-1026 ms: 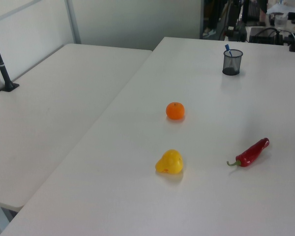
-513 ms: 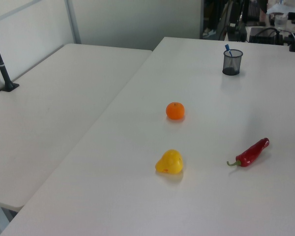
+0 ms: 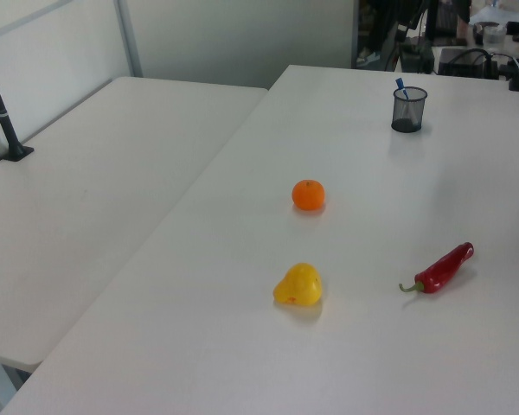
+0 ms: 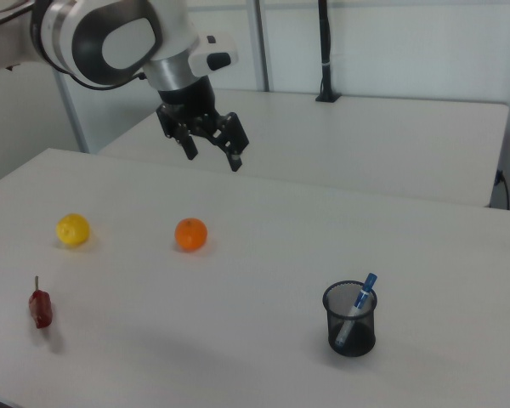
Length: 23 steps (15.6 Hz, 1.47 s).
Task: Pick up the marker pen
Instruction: 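Move the gripper from rest toward the black mesh pen cup, then lower the open gripper over the marker in the pen cup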
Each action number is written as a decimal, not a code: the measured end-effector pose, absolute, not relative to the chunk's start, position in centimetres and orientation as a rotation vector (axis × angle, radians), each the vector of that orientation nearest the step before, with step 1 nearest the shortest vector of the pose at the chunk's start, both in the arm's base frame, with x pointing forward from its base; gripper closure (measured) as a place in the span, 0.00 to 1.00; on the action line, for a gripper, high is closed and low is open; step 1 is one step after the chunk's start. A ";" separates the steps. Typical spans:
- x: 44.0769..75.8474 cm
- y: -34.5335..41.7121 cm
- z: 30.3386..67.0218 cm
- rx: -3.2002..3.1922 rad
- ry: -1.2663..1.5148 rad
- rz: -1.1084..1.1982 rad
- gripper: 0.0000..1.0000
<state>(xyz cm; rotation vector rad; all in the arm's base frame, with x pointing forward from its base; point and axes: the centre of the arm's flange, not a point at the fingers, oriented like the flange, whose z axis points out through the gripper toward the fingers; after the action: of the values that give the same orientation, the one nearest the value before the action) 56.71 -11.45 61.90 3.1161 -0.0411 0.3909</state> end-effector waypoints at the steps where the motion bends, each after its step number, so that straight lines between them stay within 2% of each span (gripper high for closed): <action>1: 57.0 -12.1 61.7 3.098 -0.053 0.405 0.00; 9: 58.7 -19.1 58.8 2.973 -0.185 0.533 0.00; 14: 60.4 -23.0 54.4 2.912 -0.240 0.559 0.00; 23: 61.2 -27.0 47.4 2.837 -0.295 0.642 0.12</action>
<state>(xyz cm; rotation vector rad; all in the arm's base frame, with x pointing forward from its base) 61.22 -27.01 47.44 2.8369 -0.2947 0.6415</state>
